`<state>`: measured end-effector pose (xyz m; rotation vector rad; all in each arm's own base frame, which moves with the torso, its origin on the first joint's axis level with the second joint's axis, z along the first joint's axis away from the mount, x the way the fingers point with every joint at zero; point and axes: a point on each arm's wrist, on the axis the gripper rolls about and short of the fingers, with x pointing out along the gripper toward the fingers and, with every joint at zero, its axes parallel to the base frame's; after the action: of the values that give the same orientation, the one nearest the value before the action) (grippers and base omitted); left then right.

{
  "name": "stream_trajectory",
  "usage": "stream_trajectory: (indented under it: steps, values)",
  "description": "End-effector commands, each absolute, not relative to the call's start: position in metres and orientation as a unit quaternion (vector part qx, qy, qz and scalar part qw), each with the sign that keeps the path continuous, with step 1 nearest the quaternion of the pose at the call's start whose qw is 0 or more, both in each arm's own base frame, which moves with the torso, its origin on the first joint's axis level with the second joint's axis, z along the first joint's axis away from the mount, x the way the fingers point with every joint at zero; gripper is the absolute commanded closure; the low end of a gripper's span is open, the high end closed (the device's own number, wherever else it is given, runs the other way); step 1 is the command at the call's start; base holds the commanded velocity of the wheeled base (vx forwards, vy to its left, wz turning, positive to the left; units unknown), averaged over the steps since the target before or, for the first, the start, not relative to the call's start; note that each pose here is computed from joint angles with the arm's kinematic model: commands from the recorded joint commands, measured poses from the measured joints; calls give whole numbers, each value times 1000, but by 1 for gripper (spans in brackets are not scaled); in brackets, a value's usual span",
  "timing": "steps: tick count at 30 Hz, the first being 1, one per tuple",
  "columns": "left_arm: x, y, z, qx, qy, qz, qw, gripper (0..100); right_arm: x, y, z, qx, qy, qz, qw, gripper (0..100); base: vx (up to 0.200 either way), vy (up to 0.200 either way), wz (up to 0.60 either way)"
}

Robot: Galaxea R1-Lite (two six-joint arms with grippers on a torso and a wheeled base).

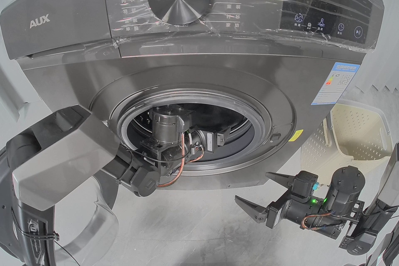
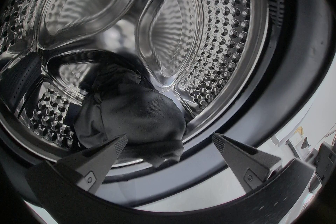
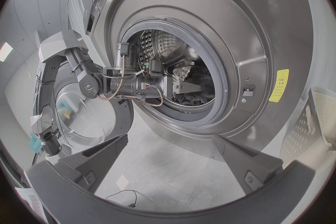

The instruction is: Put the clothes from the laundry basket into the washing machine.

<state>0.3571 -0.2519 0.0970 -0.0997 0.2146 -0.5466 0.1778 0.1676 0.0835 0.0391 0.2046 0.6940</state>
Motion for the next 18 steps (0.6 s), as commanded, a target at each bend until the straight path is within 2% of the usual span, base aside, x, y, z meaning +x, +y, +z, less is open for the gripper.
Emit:
stream_trajectory:
  steps: [1,4,9,10,18]
  values:
    - [378,-257,75,-46,111,-259,958,0,178,168,84,19,99,339,935,0,0,0,0]
    - [391,-258,58,-43,121,-250,960,0,178,167,84,20,99,338,936,0,0,0,0]
    - [405,-259,43,-42,129,-243,961,0,179,168,84,20,99,339,935,0,0,0,0]
    - [406,-259,42,-41,131,-242,961,100,179,168,84,20,99,339,935,0,0,0,0]
    - [418,-266,46,-49,113,-243,962,100,179,168,84,20,99,340,935,0,0,0,0]
